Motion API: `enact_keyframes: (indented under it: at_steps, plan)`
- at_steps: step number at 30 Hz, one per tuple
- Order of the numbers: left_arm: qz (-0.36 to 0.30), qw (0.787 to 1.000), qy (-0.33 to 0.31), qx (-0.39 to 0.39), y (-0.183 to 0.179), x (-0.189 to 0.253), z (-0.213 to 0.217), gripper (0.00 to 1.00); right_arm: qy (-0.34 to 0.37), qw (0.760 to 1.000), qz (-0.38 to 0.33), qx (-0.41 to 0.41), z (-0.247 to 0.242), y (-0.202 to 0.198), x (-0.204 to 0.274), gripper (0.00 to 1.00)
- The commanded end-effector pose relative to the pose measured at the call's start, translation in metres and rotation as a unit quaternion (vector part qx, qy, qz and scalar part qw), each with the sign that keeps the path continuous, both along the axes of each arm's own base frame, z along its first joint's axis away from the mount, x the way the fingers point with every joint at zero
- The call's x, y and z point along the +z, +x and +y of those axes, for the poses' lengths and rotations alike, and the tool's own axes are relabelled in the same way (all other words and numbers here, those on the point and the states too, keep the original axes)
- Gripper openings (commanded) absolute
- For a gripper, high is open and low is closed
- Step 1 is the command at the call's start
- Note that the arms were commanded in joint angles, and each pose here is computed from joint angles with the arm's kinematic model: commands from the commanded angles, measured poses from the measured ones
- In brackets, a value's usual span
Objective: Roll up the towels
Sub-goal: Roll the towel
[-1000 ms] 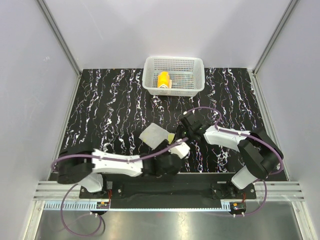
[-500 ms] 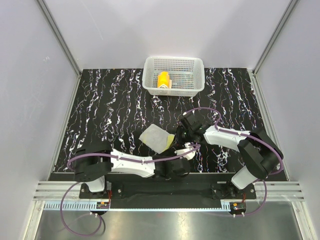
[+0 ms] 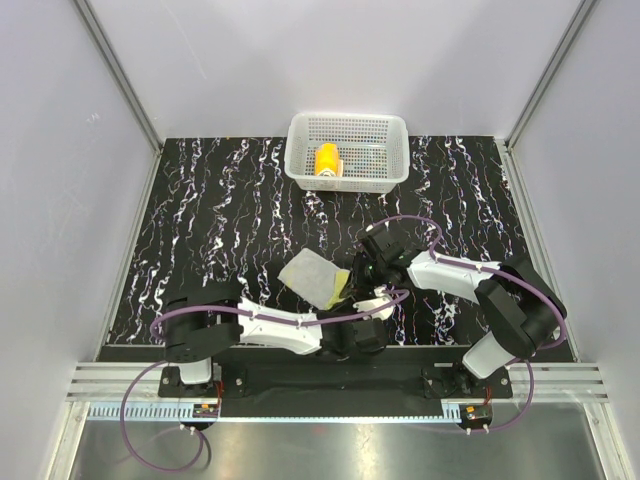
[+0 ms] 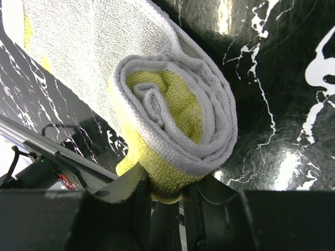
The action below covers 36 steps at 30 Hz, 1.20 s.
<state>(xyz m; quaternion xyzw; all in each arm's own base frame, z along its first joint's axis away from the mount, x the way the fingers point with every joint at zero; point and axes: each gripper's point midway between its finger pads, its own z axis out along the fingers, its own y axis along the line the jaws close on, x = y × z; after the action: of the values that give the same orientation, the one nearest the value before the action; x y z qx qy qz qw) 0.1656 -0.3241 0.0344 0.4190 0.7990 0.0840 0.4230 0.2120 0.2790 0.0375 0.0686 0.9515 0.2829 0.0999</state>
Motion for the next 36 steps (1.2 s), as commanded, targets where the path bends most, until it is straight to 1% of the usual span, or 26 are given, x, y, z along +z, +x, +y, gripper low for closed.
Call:
enact_keyframes:
  at_steps: [1, 2, 3, 5, 6, 10, 12, 13, 14, 17, 18, 20, 21, 22, 27, 31, 33, 36]
  plan:
    - [0.008, 1.000, 0.003, 0.015, -0.001, -0.006, 0.000, 0.30, 0.010, 1.000, -0.002, 0.015, 0.004, -0.003, 0.010, 0.31]
    - [0.011, 1.000, 0.002, 0.012, -0.001, -0.006, -0.002, 0.29, 0.010, 1.000, -0.002, 0.016, 0.004, -0.004, 0.010, 0.31]
    - [0.013, 1.000, 0.001, 0.012, -0.001, -0.007, -0.001, 0.26, 0.009, 1.000, 0.000, 0.015, 0.004, -0.004, 0.010, 0.31]
    - [0.019, 1.000, -0.006, 0.012, 0.001, -0.006, -0.001, 0.12, 0.011, 1.000, 0.001, 0.018, 0.005, -0.005, 0.010, 0.31]
    - [0.019, 1.000, -0.007, 0.015, 0.001, -0.006, 0.001, 0.00, 0.011, 1.000, 0.002, 0.019, 0.005, -0.005, 0.010, 0.31]
    - [0.047, 0.998, -0.027, -0.008, -0.002, -0.005, -0.002, 0.00, 0.010, 1.000, 0.002, 0.019, 0.004, -0.005, 0.011, 0.32]
    - [0.086, 0.995, -0.044, -0.023, -0.004, -0.006, -0.004, 0.00, 0.006, 1.000, 0.001, 0.017, 0.003, -0.005, 0.012, 0.35]
    - [0.098, 0.994, -0.050, -0.026, -0.003, -0.007, -0.004, 0.00, 0.004, 1.000, -0.002, 0.017, 0.003, -0.004, 0.014, 0.39]
    - [0.115, 0.991, -0.065, -0.033, -0.004, -0.006, -0.005, 0.00, -0.002, 1.000, -0.005, 0.012, 0.001, -0.002, 0.014, 0.49]
    - [0.144, 0.985, -0.091, -0.037, -0.004, -0.005, -0.004, 0.00, -0.021, 1.000, -0.016, 0.002, -0.008, 0.000, 0.021, 0.64]
    - [0.153, 0.983, -0.098, -0.039, -0.005, -0.005, -0.004, 0.00, -0.028, 0.999, -0.018, -0.003, -0.010, 0.002, 0.023, 0.76]
    - [0.168, 0.978, -0.113, -0.039, -0.005, -0.004, -0.002, 0.00, -0.049, 0.998, -0.032, -0.022, -0.019, 0.007, 0.029, 0.84]
    - [0.173, 0.977, -0.117, -0.041, -0.006, -0.004, -0.002, 0.00, -0.054, 0.997, -0.039, -0.030, -0.021, 0.011, 0.033, 0.96]
    - [0.180, 0.975, -0.122, -0.041, -0.006, -0.005, -0.002, 0.00, -0.066, 0.996, -0.049, -0.045, -0.027, 0.016, 0.035, 1.00]
    - [0.202, 0.968, -0.142, -0.047, -0.009, -0.005, -0.003, 0.00, -0.097, 0.987, -0.076, -0.101, -0.055, 0.032, 0.054, 1.00]
    - [0.209, 0.965, -0.153, -0.048, -0.008, -0.003, -0.003, 0.00, -0.127, 0.976, -0.084, -0.158, -0.093, 0.050, 0.059, 1.00]
    - [0.213, 0.964, -0.154, -0.050, -0.009, -0.004, -0.003, 0.00, -0.123, 0.972, -0.085, -0.182, -0.110, 0.060, 0.062, 1.00]
    - [0.218, 0.961, -0.160, -0.053, -0.008, -0.003, -0.005, 0.00, -0.118, 0.970, -0.091, -0.191, -0.119, 0.066, 0.069, 1.00]
